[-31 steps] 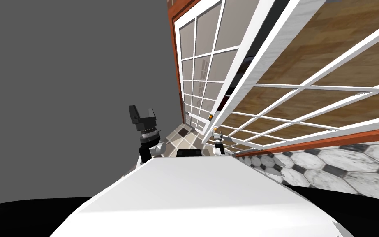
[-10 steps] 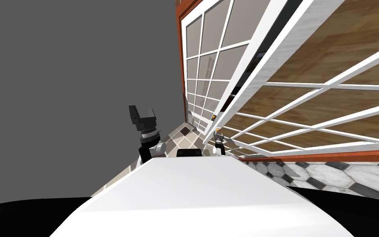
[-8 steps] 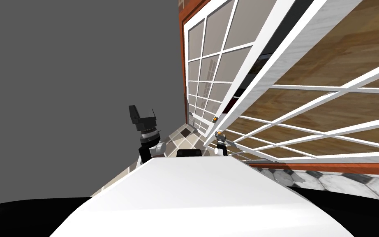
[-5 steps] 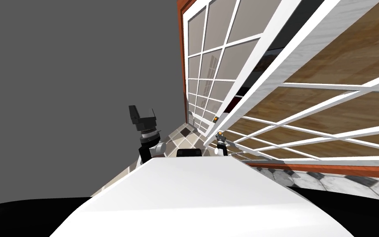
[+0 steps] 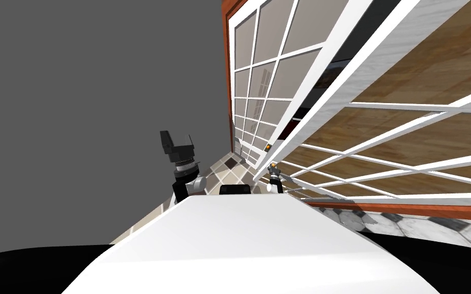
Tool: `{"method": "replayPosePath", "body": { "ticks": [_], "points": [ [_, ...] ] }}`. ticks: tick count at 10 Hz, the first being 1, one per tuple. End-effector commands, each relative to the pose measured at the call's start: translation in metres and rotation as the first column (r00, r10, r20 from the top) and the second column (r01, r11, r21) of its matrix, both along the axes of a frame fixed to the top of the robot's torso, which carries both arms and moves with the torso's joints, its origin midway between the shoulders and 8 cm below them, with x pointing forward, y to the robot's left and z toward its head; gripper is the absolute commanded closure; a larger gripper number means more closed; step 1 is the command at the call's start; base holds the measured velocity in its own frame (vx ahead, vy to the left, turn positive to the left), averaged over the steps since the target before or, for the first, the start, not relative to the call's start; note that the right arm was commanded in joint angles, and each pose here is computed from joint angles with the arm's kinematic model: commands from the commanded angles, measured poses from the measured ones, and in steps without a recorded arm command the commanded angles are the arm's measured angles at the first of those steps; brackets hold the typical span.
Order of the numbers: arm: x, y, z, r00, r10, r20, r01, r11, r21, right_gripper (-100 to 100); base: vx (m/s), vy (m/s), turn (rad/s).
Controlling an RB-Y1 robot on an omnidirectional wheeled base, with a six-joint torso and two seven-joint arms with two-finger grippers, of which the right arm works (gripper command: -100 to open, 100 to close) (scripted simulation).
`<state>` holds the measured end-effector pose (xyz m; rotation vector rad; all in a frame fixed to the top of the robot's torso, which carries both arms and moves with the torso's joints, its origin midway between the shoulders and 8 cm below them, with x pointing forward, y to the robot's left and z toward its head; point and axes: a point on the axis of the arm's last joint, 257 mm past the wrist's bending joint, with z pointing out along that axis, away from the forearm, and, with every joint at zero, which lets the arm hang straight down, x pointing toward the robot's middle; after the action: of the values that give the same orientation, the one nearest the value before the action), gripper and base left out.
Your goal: Pull the door open
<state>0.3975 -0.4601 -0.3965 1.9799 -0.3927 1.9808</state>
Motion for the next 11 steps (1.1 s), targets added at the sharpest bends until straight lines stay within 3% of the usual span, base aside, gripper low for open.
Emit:
{"method": "replayPosePath", "body": {
  "ticks": [1, 4, 8, 9, 11],
  "points": [
    [0.000, 0.008, -0.002, 0.9996, 0.030, -0.001, -0.030, 1.000, 0.008, 100, -0.252, -0.029, 0.118],
    [0.002, 0.018, -0.001, 0.9969, 0.079, 0.003, -0.079, 0.997, 0.014, 100, -0.214, -0.014, 0.076],
    [0.003, 0.033, -0.001, 0.9888, 0.149, 0.005, -0.149, 0.988, 0.026, 100, -0.240, -0.010, 0.077],
    [0.001, 0.031, -0.004, 0.9901, 0.140, -0.001, -0.140, 0.990, 0.025, 100, -0.103, -0.003, 0.021],
    [-0.003, 0.038, -0.004, 0.9839, 0.179, -0.002, -0.179, 0.984, 0.026, 100, -0.175, -0.019, 0.087]
  ]
}}
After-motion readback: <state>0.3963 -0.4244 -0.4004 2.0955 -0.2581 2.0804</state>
